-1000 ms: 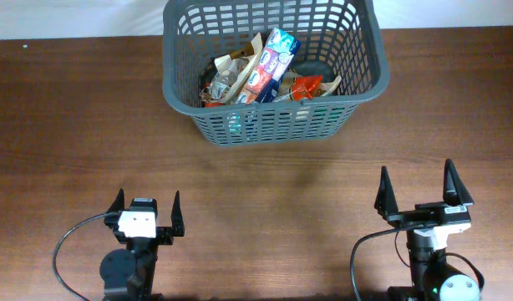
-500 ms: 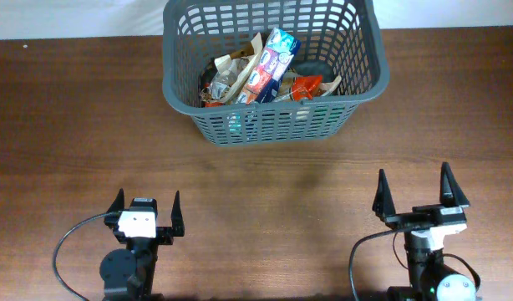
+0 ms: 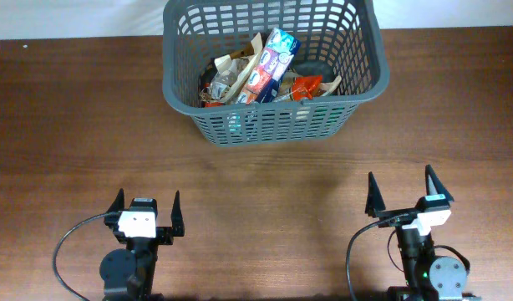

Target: Pack container

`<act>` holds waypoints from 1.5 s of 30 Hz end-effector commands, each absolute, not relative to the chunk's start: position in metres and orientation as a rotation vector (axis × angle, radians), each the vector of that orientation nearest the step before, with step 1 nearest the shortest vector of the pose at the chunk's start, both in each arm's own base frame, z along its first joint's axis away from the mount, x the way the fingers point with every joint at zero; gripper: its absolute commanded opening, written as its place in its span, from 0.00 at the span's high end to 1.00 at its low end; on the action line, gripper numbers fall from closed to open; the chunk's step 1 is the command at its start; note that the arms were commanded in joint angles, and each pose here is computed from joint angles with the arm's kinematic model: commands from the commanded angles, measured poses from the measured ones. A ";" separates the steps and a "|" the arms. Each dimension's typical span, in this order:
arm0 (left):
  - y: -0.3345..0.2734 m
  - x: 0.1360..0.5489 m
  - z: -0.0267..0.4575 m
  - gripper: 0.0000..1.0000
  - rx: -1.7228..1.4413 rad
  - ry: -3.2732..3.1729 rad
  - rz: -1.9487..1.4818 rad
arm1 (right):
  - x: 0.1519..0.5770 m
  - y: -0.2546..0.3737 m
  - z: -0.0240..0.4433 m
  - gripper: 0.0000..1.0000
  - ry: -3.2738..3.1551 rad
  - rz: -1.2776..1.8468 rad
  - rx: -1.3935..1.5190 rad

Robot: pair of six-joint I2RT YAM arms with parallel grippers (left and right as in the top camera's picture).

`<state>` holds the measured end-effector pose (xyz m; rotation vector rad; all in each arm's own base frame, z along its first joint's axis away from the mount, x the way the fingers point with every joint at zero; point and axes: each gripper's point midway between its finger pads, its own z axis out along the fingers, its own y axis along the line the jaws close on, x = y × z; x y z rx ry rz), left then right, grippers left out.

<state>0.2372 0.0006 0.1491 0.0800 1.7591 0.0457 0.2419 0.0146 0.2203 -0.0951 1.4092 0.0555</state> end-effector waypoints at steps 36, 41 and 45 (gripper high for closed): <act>0.000 0.237 0.148 0.01 0.099 1.753 0.054 | 0.245 0.017 0.160 0.01 1.631 0.079 -0.100; 0.000 0.237 0.148 0.01 0.099 1.753 0.054 | 0.245 0.017 0.160 0.01 1.631 0.079 -0.101; 0.000 0.237 0.148 0.01 0.099 1.753 0.054 | 0.245 0.017 0.160 0.02 1.631 0.079 -0.101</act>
